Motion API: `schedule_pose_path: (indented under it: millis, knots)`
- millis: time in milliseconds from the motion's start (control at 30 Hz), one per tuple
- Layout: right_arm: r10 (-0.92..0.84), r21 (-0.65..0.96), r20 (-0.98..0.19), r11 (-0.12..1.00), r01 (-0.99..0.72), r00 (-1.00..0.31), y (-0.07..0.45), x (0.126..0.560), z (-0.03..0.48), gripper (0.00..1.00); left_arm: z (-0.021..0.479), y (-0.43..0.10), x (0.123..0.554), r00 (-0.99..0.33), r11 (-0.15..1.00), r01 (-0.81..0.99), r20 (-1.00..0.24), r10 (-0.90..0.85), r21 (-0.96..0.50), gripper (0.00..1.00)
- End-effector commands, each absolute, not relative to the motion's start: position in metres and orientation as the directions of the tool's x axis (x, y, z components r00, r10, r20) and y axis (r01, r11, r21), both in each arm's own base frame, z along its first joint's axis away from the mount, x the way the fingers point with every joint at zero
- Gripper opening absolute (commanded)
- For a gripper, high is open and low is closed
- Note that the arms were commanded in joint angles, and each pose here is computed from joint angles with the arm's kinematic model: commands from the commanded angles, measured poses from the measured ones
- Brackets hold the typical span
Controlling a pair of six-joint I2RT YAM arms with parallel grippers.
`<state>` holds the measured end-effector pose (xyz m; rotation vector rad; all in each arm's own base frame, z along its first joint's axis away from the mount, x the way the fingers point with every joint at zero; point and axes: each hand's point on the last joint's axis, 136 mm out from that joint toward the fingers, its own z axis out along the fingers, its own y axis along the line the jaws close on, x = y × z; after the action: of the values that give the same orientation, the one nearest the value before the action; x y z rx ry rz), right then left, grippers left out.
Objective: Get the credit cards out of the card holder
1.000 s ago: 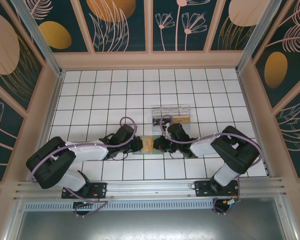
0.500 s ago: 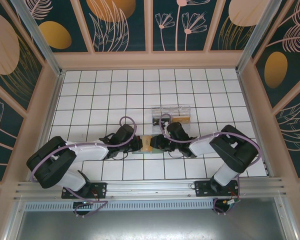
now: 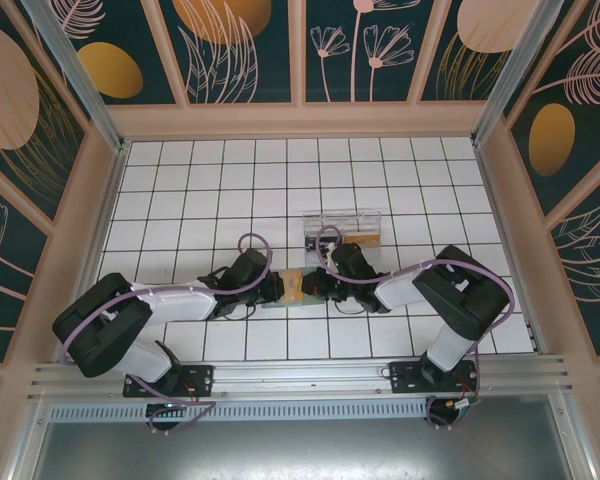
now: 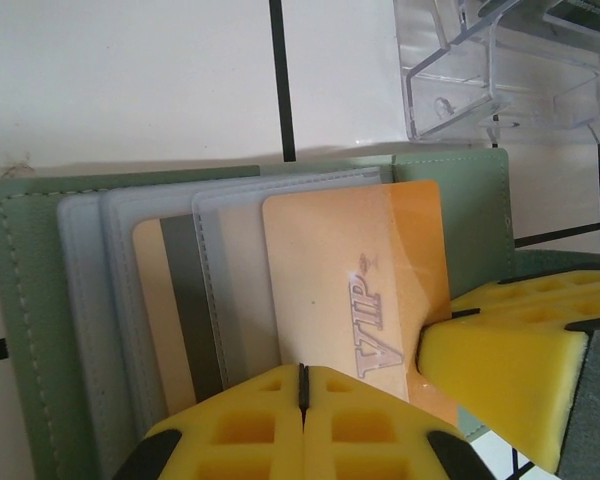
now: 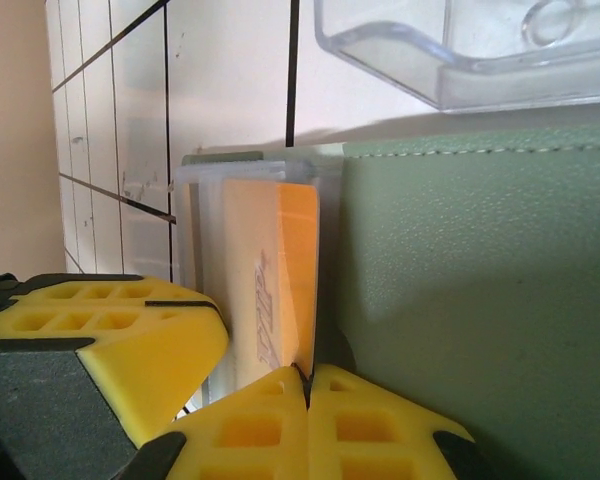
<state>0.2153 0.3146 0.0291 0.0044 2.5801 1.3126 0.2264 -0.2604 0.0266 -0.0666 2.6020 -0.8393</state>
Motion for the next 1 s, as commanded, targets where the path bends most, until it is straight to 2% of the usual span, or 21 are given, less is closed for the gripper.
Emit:
schedule_pose_path:
  millis: [0, 467, 700, 800, 833, 867, 900, 967]
  knots:
    - [0.127, 0.776, -0.218, 0.624, -0.093, -0.968, 0.303, 0.212, 0.022, 0.0, 0.01, -0.245, 0.216, -0.927, 0.857, 0.039, -0.339, -0.161, -0.514, 0.0]
    - [0.19, 0.756, -0.242, 0.652, -0.062, -0.951, 0.26, 0.207, 0.022, 0.0, 0.013, -0.231, 0.217, -0.913, 0.881, 0.025, -0.37, -0.173, -0.473, 0.0]
    - [0.225, 0.742, -0.339, 0.66, -0.113, -0.913, 0.237, 0.205, 0.055, 0.0, 0.044, -0.244, 0.225, -0.894, 0.84, 0.055, -0.401, -0.2, -0.539, 0.02]
    - [0.244, 0.735, -0.408, 0.659, -0.158, -0.88, 0.228, 0.207, 0.08, 0.0, 0.07, -0.251, 0.233, -0.871, 0.811, 0.078, -0.435, -0.227, -0.58, 0.14]
    - [0.25, 0.732, -0.426, 0.66, -0.169, -0.869, 0.225, 0.208, 0.088, 0.0, 0.08, -0.253, 0.235, -0.863, 0.797, 0.088, -0.445, -0.239, -0.598, 0.21]
    - [0.257, 0.729, -0.448, 0.659, -0.184, -0.856, 0.222, 0.209, 0.096, 0.0, 0.091, -0.257, 0.237, -0.855, 0.78, 0.103, -0.456, -0.248, -0.617, 0.35]
    - [0.261, 0.728, -0.465, 0.657, -0.197, -0.846, 0.22, 0.21, 0.104, 0.0, 0.1, -0.26, 0.239, -0.847, 0.765, 0.117, -0.466, -0.256, -0.634, 0.42]
    - [0.268, 0.723, -0.505, 0.651, -0.233, -0.82, 0.216, 0.211, 0.12, 0.0, 0.119, -0.264, 0.242, -0.829, 0.734, 0.145, -0.487, -0.275, -0.663, 0.64]
